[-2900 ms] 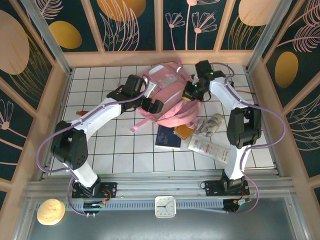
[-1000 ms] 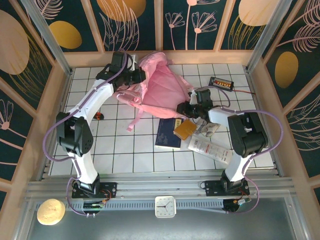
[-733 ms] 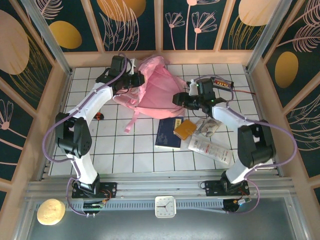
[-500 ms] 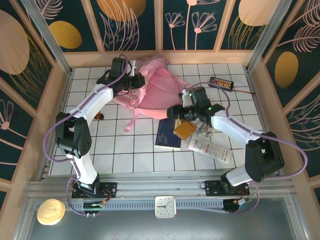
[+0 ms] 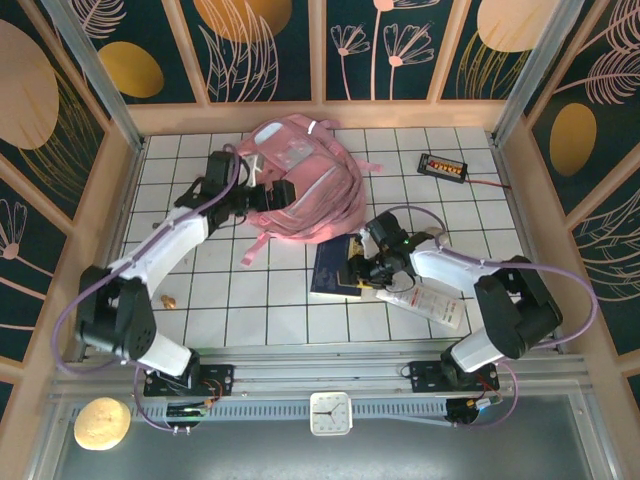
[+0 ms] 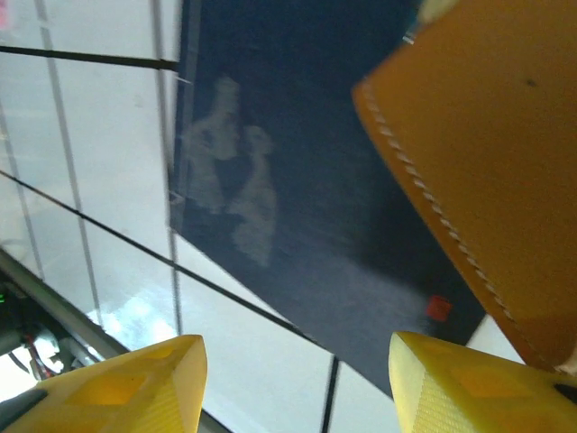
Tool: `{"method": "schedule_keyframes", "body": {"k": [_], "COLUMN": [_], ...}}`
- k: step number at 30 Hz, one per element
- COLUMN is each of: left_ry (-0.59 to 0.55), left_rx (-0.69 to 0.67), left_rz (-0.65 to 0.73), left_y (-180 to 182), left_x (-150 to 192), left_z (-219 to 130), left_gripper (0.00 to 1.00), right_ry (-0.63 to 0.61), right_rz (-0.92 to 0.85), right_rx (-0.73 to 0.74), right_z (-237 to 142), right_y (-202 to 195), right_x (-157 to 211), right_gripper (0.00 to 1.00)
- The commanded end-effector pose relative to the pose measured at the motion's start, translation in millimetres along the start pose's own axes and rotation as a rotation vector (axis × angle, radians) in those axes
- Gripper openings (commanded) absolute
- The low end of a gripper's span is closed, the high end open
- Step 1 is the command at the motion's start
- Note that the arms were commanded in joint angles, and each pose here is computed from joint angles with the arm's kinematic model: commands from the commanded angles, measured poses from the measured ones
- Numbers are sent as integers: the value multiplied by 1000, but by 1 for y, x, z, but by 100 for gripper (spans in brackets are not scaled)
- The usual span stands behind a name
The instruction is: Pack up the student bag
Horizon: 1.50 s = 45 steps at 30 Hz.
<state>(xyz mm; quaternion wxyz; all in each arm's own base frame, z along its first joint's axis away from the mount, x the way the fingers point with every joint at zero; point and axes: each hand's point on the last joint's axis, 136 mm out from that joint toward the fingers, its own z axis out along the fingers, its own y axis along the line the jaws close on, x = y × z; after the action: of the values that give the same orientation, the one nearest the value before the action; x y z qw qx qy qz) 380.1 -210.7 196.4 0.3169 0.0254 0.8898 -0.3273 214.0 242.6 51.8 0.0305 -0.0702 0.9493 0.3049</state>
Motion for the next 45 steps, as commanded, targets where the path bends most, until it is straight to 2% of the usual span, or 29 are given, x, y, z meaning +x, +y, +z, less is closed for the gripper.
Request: {"method": "schedule_keyframes", "body": {"k": [1, 5, 10, 13, 17, 22, 26, 34, 45], "left_ry": [69, 162, 192, 197, 280, 307, 365, 468, 569], "left_rx": [103, 157, 170, 181, 190, 205, 211, 162, 189], "left_rz": [-30, -100, -130, -134, -173, -171, -180, -186, -148], "left_y": [-24, -27, -20, -20, -19, -18, -13, 3, -17], "left_x": [43, 91, 109, 111, 123, 132, 148, 181, 205], "left_z": [4, 24, 38, 41, 51, 54, 61, 82, 105], "left_gripper": [99, 99, 99, 99, 99, 99, 99, 99, 99], "right_ry": [-15, -94, -186, -202, -193, -117, -65, -51, -41], "right_rz": [43, 112, 215, 208, 178, 122, 124, 86, 22], "right_rx": [28, 89, 210, 220, 135, 61, 29, 17, -39], "right_z": [5, -2, -24, -34, -37, -27, -14, 7, 22], "right_y": [-16, -43, -82, -79, -57, -35, -34, -35, -26], "right_x": [-6, -32, -48, -49, -43, -24, -14, -29, -45], "right_gripper": [57, 57, 56, 57, 57, 57, 57, 56, 49]}}
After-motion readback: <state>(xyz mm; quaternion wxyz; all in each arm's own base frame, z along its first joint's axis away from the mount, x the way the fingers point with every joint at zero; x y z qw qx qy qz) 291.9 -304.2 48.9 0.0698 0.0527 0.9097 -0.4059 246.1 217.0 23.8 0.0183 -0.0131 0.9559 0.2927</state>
